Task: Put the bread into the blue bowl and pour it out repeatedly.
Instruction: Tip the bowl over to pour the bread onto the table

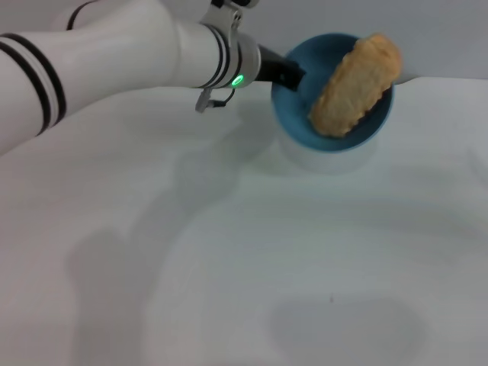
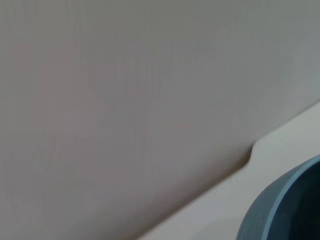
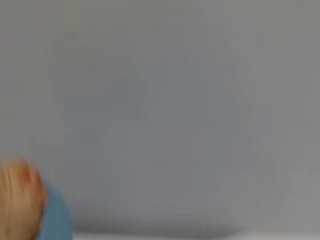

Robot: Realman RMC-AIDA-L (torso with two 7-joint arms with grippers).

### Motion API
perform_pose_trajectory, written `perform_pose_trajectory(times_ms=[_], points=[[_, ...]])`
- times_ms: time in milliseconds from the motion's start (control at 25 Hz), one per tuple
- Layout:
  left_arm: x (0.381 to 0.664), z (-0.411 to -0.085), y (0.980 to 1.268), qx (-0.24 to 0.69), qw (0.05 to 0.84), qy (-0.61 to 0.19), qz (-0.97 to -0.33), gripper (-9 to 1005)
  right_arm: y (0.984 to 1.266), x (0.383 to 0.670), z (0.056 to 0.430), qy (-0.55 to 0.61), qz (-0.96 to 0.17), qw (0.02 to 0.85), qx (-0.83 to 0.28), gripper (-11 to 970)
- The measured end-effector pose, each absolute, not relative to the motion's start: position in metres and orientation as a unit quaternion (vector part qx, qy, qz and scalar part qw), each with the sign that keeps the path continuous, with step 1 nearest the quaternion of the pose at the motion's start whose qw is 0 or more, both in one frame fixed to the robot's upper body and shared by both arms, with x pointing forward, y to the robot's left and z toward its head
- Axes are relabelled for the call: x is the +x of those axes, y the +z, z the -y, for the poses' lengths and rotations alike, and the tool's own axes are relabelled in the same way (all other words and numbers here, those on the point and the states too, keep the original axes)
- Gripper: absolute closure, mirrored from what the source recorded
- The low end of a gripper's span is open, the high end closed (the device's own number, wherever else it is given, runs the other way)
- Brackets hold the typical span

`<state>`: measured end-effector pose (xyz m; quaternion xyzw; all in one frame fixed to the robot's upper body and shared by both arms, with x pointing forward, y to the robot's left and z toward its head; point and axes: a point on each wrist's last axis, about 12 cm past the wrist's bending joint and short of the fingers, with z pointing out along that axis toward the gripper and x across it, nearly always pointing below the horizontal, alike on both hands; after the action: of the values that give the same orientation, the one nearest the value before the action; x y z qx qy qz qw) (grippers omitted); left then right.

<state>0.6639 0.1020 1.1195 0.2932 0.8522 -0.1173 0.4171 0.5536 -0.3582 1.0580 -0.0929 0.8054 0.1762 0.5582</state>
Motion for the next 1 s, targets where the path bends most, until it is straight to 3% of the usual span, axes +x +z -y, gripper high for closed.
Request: perform_pose_trajectory(times_ms=[160,400,720,1000], points=[[0.667,-0.086,1.126,0.320,0.436,-0.107,-0.834,997,1.040,0.528,0.377,0.157,-0.796,0.584,-0.025,447],[0.665,-0.079,1.128,0.328,0.449,-0.106,-0.825,996,1.030,0.512,0.380,0.113,-0.773,0.623,-0.035,446],[0.659,-0.073,1.126,0.330,0.481,-0.111,-0.805,996,1.033,0.509,0.391,0.054,-0.733,0.678,0.020,446],[0.652,-0.061,1.121,0.349,0.492,-0.114,-0.789,996,1.023,0.501,0.392,0.052,-0.733,0.675,0.059,445]])
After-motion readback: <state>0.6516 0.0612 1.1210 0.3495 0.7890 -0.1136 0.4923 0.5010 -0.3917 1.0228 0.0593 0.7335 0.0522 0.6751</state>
